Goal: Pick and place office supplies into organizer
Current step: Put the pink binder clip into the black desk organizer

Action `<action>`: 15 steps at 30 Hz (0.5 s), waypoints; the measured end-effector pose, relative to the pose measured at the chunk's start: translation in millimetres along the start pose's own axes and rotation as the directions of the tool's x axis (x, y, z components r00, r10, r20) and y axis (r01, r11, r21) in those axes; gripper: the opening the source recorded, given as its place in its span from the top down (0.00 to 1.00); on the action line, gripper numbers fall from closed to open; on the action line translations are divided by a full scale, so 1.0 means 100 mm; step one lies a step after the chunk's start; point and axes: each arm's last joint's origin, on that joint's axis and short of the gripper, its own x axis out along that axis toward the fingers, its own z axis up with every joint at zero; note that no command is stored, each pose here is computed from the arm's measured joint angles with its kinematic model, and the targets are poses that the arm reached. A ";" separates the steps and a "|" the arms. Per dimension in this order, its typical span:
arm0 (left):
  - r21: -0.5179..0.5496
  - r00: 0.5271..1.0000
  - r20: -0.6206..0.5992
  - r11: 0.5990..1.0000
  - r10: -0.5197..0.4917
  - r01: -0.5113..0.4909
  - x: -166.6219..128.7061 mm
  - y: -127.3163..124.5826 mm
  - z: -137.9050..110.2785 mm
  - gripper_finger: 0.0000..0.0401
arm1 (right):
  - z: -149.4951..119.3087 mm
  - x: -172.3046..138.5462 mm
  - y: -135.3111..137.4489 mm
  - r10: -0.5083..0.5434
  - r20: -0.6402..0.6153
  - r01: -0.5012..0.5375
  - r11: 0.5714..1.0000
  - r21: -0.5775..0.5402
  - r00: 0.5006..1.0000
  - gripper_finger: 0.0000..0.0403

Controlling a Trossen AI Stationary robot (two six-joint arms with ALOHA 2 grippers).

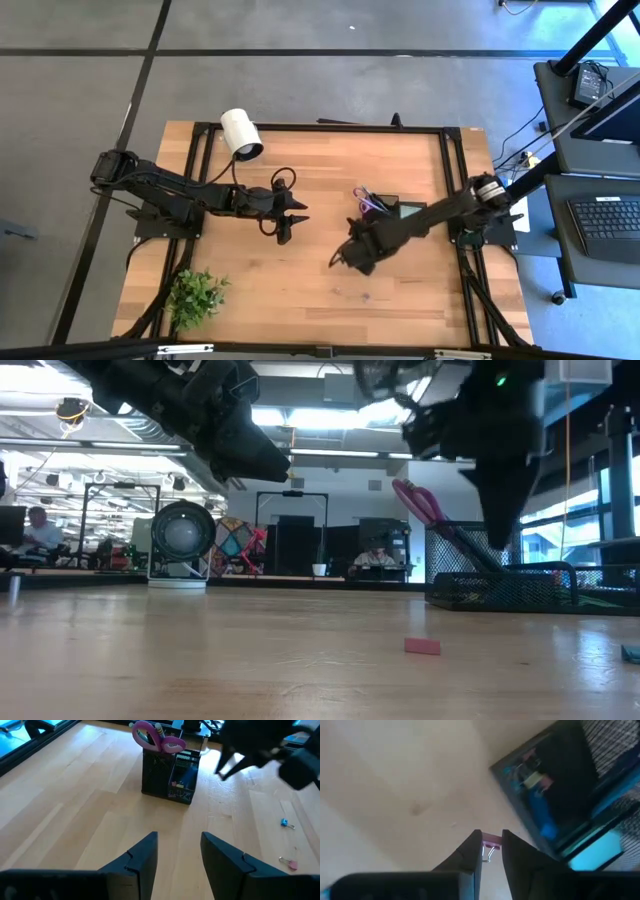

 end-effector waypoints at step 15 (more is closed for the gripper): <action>-0.003 1.000 0.000 1.000 0.000 0.000 0.00 0.00 0.00 0.64 | 0.29 0.32 -0.37 -0.129 0.029 0.128 0.991 0.034 0.991 0.84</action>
